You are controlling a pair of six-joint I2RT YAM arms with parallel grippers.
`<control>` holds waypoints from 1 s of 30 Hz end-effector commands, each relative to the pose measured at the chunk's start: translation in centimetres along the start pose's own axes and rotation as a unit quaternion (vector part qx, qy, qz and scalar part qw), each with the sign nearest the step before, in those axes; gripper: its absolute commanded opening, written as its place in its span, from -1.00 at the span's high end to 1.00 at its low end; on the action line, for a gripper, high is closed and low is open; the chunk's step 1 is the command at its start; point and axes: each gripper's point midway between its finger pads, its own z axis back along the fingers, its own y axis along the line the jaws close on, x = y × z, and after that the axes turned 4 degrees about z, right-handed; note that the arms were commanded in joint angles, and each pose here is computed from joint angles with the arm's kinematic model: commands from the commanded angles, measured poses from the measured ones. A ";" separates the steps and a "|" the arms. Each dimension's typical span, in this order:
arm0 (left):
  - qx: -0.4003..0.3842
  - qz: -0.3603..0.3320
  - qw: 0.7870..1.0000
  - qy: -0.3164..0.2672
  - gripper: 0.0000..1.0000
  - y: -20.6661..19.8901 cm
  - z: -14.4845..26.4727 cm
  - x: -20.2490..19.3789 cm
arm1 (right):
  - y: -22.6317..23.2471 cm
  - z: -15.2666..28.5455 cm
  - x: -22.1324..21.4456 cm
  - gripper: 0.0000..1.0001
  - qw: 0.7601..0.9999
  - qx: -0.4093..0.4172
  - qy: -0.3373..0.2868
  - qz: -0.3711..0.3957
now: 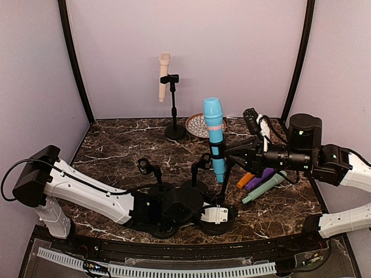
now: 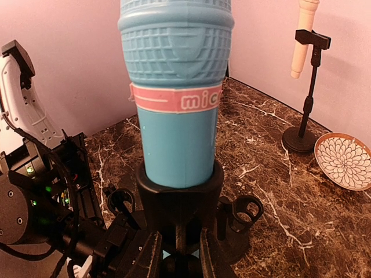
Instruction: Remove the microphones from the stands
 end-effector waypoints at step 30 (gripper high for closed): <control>-0.176 0.259 0.948 -0.055 -0.11 2.1 2.2 0.9 | 1.0 0.9 4.6 1.00 0.996 0.018 -0.083 0.004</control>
